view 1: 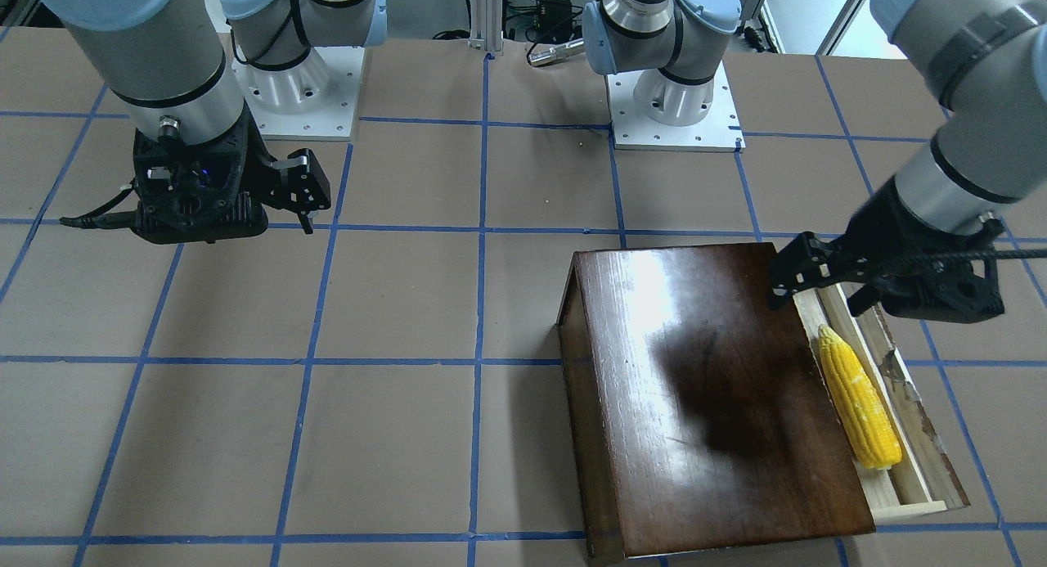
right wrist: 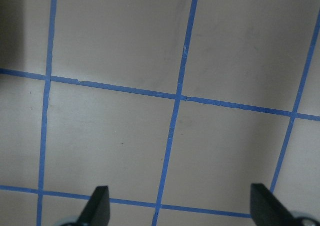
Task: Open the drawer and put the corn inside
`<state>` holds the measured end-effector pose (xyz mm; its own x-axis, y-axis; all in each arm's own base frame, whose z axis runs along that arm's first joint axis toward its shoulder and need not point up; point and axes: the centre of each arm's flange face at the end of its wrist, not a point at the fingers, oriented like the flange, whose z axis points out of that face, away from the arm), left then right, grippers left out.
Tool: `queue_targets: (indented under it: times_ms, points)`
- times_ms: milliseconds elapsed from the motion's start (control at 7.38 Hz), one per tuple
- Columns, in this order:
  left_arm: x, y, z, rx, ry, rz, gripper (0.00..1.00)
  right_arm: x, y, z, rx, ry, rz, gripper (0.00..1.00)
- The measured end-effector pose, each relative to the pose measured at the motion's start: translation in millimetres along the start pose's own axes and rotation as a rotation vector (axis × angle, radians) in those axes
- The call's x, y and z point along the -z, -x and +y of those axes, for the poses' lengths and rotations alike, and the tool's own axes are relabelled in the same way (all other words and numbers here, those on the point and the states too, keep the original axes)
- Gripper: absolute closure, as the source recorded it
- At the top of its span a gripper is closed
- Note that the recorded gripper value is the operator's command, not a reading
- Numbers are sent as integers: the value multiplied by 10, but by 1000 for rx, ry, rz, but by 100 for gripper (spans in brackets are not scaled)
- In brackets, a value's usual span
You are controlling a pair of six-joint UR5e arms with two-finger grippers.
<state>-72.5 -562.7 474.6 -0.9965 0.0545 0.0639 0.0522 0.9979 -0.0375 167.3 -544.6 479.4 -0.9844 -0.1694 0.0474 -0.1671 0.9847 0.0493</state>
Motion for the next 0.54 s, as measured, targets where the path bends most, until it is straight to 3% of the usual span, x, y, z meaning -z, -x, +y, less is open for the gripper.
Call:
queue_targets:
  times_ms: [271,542]
  points:
    - [211,-478,355,-30,43,-21,0,0,0,0,0,0,0,0]
    - [430,-618,603,-35,39,-25,0,1,0,0,0,-1,0,0]
